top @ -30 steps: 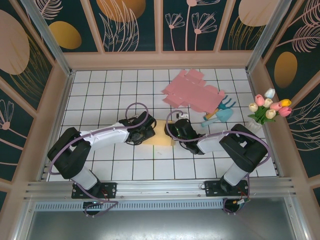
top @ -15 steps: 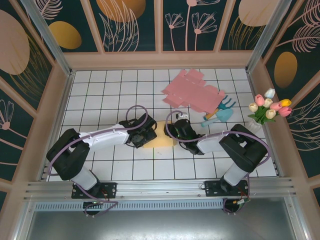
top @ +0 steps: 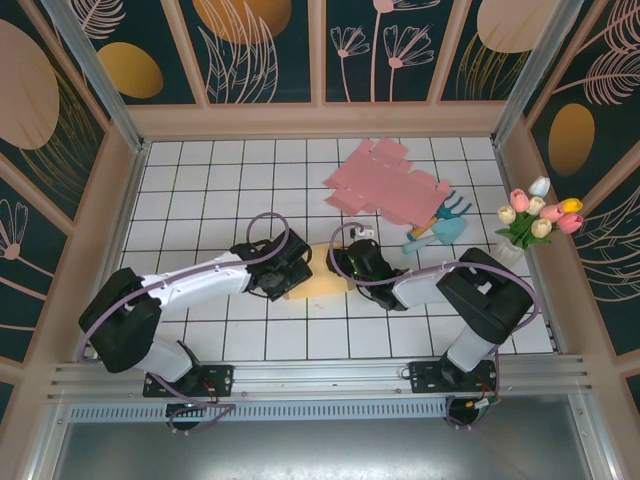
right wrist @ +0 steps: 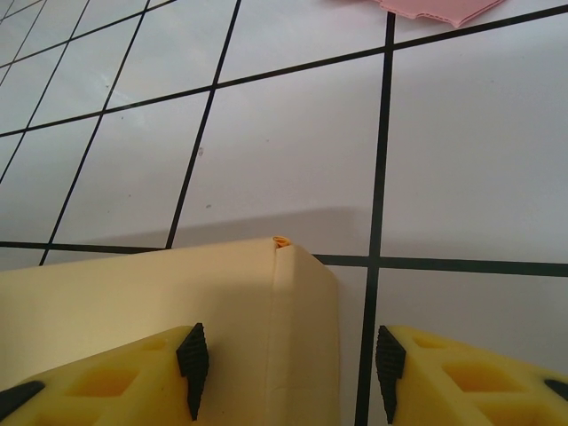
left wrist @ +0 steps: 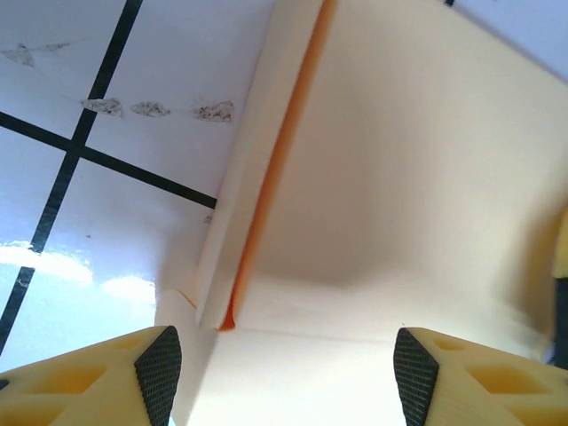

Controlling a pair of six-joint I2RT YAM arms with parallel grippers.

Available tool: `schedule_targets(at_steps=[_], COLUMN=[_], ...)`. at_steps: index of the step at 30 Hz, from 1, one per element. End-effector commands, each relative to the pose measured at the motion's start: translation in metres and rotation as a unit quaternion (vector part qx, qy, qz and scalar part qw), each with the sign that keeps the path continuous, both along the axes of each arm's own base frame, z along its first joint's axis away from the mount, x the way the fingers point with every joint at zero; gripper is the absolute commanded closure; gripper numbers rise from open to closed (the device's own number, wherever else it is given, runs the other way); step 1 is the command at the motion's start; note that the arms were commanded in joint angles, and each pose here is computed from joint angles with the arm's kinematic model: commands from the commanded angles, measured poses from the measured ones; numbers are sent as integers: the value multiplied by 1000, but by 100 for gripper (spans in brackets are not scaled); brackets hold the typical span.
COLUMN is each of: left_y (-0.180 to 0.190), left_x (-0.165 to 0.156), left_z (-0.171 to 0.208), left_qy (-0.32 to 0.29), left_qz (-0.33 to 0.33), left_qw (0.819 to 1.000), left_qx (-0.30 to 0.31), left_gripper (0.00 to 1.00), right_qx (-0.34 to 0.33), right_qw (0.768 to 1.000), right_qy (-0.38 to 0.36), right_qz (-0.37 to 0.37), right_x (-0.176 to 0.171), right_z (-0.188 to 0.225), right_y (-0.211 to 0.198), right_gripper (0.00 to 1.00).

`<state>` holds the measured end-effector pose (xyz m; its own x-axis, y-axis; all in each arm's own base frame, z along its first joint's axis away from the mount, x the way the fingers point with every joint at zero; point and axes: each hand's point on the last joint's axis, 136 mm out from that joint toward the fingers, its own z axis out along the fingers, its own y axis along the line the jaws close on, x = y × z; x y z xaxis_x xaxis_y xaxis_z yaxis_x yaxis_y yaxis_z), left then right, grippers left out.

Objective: Fold the paper box

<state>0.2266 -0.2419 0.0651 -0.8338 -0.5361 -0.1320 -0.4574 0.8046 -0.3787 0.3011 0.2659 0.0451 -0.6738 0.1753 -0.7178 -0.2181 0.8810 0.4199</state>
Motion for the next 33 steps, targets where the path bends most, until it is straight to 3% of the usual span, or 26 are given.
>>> schedule_targets(at_steps=[1, 20, 23, 33], left_y=[6, -2, -4, 11], left_x=[-5, -12, -9, -5], left_z=[2, -32, -31, -28], left_qy=[1, 43, 38, 19], left_qz=[26, 40, 40, 56], left_qw=[1000, 998, 998, 998], left_qx=[-9, -15, -18, 10], left_gripper=[33, 36, 41, 41], right_qx=[-73, -77, -78, -80], right_qw=[995, 994, 994, 994], right_qy=[70, 69, 69, 68], right_qz=[24, 22, 22, 20], right_x=[-31, -33, -34, -35], right_z=[-50, -50, -51, -51], right_y=[-15, -16, -16, -19], right_gripper=[44, 44, 44, 44])
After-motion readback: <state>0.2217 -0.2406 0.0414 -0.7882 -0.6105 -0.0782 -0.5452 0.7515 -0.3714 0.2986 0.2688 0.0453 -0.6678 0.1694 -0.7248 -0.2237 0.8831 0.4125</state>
